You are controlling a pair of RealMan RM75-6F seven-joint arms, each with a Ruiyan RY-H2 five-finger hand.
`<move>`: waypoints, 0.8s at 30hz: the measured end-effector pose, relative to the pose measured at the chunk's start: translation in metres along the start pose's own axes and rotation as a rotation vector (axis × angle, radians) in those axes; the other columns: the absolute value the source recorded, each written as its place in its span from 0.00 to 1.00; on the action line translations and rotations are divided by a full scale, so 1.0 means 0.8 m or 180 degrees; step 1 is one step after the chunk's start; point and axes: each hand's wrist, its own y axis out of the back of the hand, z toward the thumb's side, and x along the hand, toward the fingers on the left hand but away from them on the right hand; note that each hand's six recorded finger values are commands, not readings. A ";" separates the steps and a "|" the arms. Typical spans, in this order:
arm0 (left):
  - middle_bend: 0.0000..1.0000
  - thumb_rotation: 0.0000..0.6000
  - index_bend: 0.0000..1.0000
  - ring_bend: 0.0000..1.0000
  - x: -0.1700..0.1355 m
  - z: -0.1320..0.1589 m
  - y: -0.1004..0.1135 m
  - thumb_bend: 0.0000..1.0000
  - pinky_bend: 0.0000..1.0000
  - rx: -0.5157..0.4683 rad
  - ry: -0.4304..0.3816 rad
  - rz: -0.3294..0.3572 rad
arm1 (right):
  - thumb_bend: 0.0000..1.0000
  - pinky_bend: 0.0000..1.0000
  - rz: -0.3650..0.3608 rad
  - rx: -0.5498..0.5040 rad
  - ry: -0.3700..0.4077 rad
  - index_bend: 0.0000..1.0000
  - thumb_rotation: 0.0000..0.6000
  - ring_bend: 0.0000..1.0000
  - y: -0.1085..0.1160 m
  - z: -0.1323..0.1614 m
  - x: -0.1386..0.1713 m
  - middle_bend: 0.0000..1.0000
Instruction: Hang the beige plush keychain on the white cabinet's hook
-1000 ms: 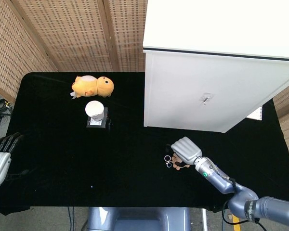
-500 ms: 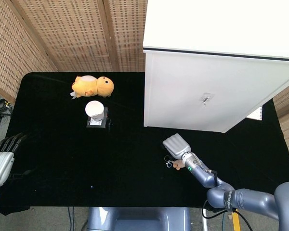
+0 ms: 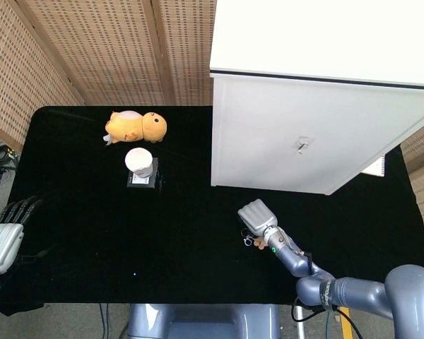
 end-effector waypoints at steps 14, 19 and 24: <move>0.00 1.00 0.00 0.00 0.001 -0.002 -0.001 0.00 0.00 -0.0004 0.0018 -0.0012 | 0.49 1.00 0.0015 -0.0076 -0.0031 0.52 1.00 0.90 -0.009 0.009 -0.012 0.90; 0.00 1.00 0.00 0.00 0.001 -0.002 -0.002 0.00 0.00 -0.0004 0.0020 -0.0014 | 0.51 1.00 0.0010 -0.0118 -0.0038 0.54 1.00 0.90 -0.010 0.011 -0.013 0.90; 0.00 1.00 0.00 0.00 0.001 -0.002 -0.002 0.00 0.00 -0.0006 0.0020 -0.0018 | 0.53 1.00 -0.0002 -0.0185 -0.0040 0.56 1.00 0.90 -0.007 0.012 -0.015 0.90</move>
